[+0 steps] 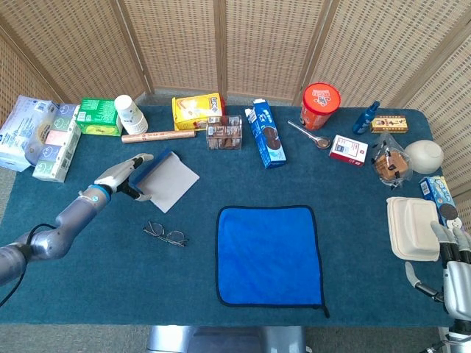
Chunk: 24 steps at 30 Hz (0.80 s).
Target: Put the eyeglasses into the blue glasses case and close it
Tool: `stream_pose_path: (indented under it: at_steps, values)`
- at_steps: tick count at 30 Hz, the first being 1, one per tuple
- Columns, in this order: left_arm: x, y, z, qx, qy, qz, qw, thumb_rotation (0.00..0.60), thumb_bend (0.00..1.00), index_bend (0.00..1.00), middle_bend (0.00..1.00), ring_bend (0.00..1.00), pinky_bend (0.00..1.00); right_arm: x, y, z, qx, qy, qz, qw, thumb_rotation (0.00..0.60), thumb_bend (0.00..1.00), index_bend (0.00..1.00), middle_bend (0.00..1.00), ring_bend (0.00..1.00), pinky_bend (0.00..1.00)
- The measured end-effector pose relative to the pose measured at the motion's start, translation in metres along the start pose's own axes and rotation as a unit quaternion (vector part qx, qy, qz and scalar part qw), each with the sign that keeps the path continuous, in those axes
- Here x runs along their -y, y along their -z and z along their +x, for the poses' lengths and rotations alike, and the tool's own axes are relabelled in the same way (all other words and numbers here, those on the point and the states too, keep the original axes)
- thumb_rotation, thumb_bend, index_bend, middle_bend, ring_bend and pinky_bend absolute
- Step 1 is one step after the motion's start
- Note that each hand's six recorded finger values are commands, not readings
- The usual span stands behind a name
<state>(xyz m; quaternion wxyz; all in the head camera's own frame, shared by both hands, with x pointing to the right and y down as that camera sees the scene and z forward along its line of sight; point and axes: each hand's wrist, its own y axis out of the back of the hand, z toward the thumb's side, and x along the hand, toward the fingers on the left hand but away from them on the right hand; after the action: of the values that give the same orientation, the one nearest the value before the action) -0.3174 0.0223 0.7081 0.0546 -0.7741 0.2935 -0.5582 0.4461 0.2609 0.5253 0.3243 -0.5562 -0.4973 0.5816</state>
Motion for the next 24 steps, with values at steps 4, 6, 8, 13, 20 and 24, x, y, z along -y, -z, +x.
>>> stream_pose_path:
  at_steps: [4, 6, 8, 13, 20, 24]
  values:
    - [0.002, -0.006, 0.016, -0.002, 0.004, -0.011, 0.9999, 0.6, 0.16, 0.0, 0.02, 0.0, 0.05, -0.004, 0.004, 0.002, 0.007, 0.004, 0.0, 1.0, 0.338, 0.36, 0.09, 0.13, 0.0, 0.04]
    - [0.002, -0.009, 0.022, -0.004, 0.004, -0.018, 0.9998, 0.6, 0.16, 0.0, 0.02, 0.0, 0.05, -0.005, 0.005, 0.003, 0.01, 0.005, -0.001, 0.9999, 0.339, 0.36, 0.09, 0.13, 0.0, 0.04]
    - [0.003, -0.011, 0.028, -0.005, 0.004, -0.027, 0.9996, 0.599, 0.16, 0.0, 0.02, 0.0, 0.05, -0.006, 0.005, 0.004, 0.011, 0.006, -0.002, 0.9999, 0.342, 0.36, 0.09, 0.13, 0.0, 0.04]
    - [0.004, -0.014, 0.037, -0.007, 0.006, -0.044, 0.999, 0.6, 0.16, 0.0, 0.02, 0.0, 0.06, -0.009, 0.007, 0.006, 0.015, 0.009, -0.004, 0.9998, 0.34, 0.36, 0.09, 0.13, 0.0, 0.04]
    - [0.006, -0.015, 0.045, -0.007, 0.001, -0.062, 0.998, 0.6, 0.16, 0.0, 0.02, 0.0, 0.07, -0.011, 0.008, 0.01, 0.018, 0.01, -0.01, 0.9997, 0.338, 0.36, 0.09, 0.13, 0.0, 0.04]
    - [0.008, -0.018, 0.05, -0.005, -0.002, -0.072, 0.9974, 0.6, 0.16, 0.0, 0.02, 0.0, 0.09, -0.013, 0.008, 0.012, 0.02, 0.01, -0.019, 0.9996, 0.342, 0.36, 0.09, 0.13, 0.0, 0.04]
